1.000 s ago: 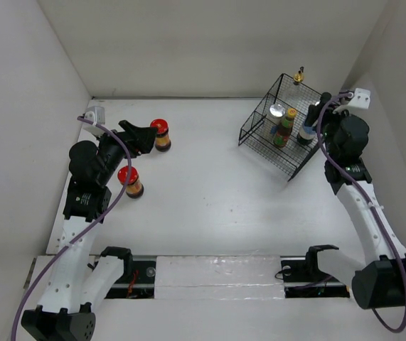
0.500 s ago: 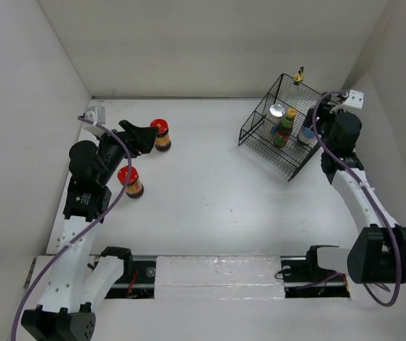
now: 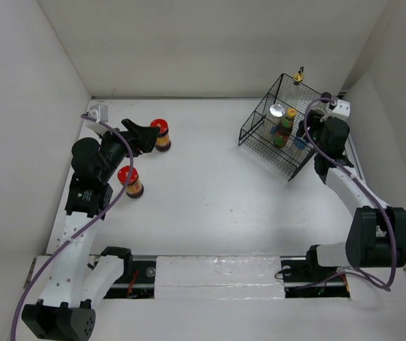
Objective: Organize the condiment bottles
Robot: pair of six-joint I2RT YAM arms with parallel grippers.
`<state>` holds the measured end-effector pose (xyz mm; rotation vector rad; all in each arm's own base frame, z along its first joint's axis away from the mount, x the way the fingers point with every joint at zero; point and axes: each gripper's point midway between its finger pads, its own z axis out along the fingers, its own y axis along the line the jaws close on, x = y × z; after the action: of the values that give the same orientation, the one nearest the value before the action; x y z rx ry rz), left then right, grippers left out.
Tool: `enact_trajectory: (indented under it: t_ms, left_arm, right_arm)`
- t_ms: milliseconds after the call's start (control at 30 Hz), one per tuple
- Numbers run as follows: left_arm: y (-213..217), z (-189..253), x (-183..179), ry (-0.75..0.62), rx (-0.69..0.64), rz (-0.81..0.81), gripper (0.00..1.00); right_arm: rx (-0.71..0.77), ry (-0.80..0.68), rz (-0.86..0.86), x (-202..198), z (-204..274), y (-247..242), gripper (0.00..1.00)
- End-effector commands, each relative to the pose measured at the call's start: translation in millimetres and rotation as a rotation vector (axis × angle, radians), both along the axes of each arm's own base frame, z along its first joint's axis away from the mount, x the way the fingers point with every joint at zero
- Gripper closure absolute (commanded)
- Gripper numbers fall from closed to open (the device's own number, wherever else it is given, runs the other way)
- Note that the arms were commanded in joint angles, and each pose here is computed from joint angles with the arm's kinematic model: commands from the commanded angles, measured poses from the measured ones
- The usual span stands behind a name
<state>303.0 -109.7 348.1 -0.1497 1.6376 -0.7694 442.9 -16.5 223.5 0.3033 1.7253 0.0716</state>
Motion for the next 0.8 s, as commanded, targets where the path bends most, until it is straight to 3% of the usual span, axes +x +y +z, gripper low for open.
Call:
enact_trajectory:
  t_ms: [0,133,267,467,633,733,767]
  left_arm:
    - [-2,9,0,-0.047,-0.011,-0.014,0.13]
    - [-2,9,0,-0.047,-0.011,-0.014,0.13]
    - [-2,9,0,-0.047,-0.011,-0.014,0.13]
    - [-2,9,0,-0.047,-0.011,-0.014,0.13]
    - [-2,9,0,-0.047,-0.011,-0.014,0.13]
    - [-2,9,0,-0.047,-0.011,-0.014,0.13]
    - [-2,9,0,-0.047,-0.011,-0.014,0.13]
  right_arm:
    - [0.025,-0.145,0.0,11,36,4,0.49]
    - [0.025,-0.126,0.0,11,27,4,0.41]
    - [0.033,-0.128,-0.012,12,30,3,0.27]
    - [0.034,-0.209,-0.001,-2,70,7,0.14]
    - [0.028,-0.317,0.07,-20,121,21,0.13]
    - [0.029,-0.349,0.197,-28,138,58,0.19]
    - [0.023,-0.365,0.25,-30,146,71,0.27]
